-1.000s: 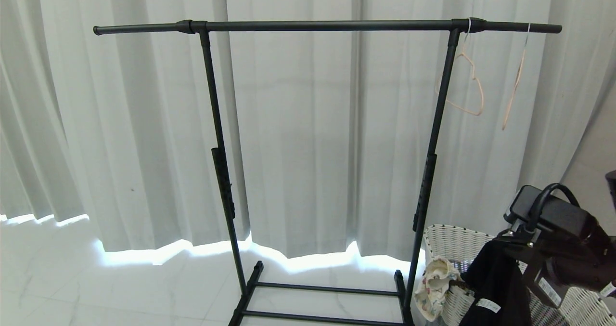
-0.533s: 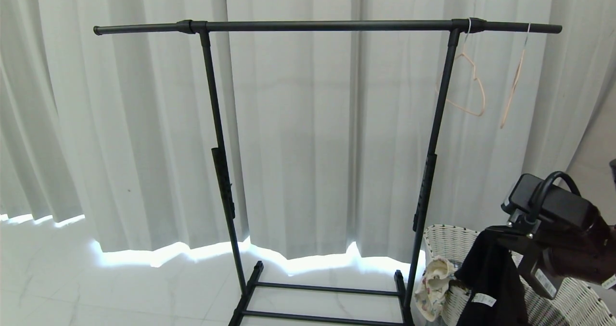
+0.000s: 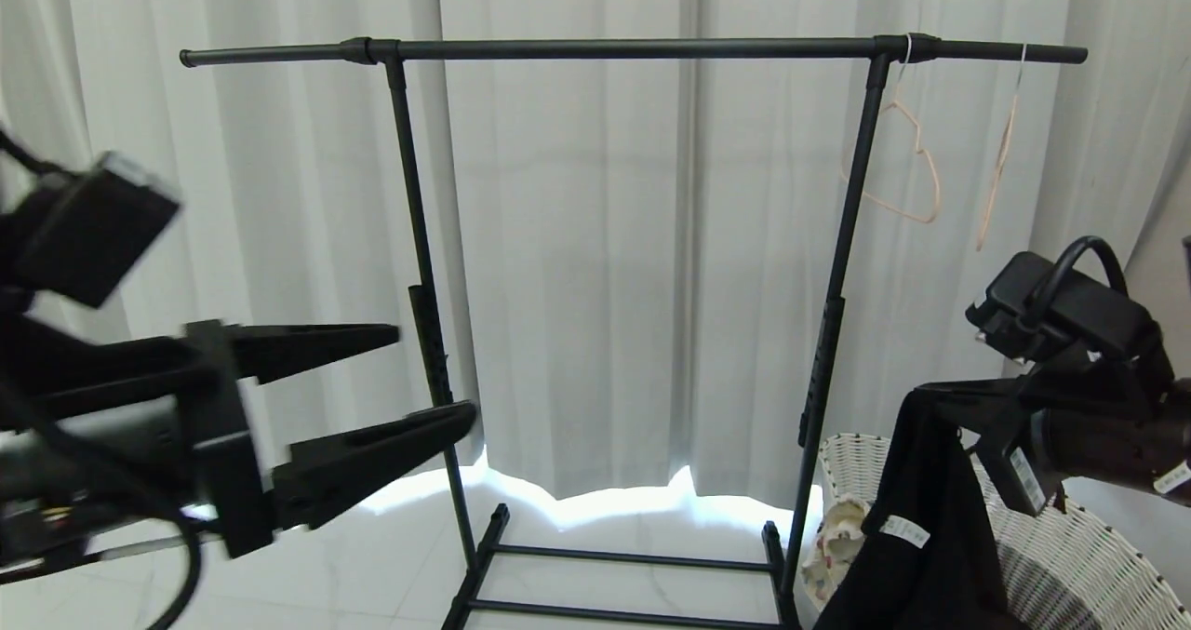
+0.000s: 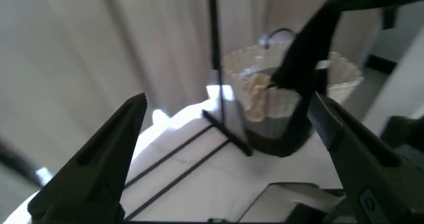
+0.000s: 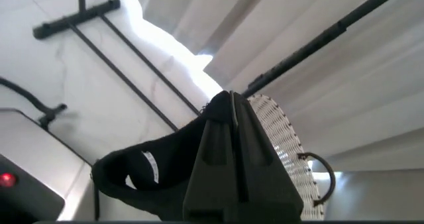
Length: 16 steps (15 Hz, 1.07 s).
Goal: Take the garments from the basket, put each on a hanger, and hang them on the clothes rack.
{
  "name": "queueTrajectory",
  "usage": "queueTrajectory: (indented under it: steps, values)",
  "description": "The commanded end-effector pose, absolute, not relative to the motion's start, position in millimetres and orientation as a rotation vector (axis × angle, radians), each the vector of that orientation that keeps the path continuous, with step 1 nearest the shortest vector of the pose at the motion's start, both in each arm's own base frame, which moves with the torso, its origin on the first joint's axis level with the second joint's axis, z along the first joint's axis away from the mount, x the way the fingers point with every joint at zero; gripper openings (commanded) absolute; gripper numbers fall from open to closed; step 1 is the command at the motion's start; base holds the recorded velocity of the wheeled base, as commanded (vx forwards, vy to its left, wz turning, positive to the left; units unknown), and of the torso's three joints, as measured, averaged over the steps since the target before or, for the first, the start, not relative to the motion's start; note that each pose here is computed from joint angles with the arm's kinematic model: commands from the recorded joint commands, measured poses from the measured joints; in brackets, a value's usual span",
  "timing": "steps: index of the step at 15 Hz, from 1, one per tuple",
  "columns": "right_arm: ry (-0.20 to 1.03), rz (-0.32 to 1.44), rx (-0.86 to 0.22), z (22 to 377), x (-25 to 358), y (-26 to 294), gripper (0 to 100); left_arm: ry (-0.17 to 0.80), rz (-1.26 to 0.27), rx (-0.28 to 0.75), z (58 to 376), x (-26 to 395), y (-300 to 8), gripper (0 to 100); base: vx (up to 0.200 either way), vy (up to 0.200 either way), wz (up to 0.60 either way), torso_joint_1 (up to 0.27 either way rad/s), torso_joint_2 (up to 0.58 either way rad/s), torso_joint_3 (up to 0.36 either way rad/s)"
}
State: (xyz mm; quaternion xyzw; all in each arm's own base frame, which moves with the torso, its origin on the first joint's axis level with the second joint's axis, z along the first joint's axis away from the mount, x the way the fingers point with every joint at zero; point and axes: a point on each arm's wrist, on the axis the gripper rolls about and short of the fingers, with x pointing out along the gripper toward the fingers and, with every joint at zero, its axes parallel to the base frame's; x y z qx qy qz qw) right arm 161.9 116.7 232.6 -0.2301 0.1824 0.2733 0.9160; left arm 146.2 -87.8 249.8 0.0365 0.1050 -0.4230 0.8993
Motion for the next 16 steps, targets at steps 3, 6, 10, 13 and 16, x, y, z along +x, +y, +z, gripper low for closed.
queueTrajectory:
  steps: [3, 6, 10, 13, 16]
  values:
    - [0.353, 0.630, -0.330, 251.7, 164.9, 147.2, 0, 0.416, -0.949, 0.054, 197.3, 201.0, -199.1, 100, 0.000, 0.000, 0.00, 0.000, 0.00, 0.000]
    - [0.351, 0.651, -0.283, 255.9, 159.3, 152.1, 0, 0.426, -0.970, 0.013, 194.4, 211.9, -221.9, 100, 0.000, 0.000, 0.00, 0.000, 0.00, 0.000]
    - [0.340, 0.686, -0.282, 256.8, 154.7, 157.3, 0, 0.456, -1.046, -0.007, 174.3, 209.8, -258.4, 100, 0.000, 0.000, 0.00, 0.000, 0.00, 0.000]
    - [0.318, 0.710, -0.276, 261.0, 147.6, 157.1, 0, 0.469, -1.064, -0.005, 160.0, 216.4, -267.8, 100, 0.000, 0.000, 0.00, 0.000, 0.00, 0.000]
    - [0.305, 0.725, -0.272, 263.6, 143.3, 156.7, 0, 0.516, -1.093, 0.006, 143.5, 222.4, -273.8, 100, 0.000, 0.000, 0.00, 0.000, 0.00, 0.000]
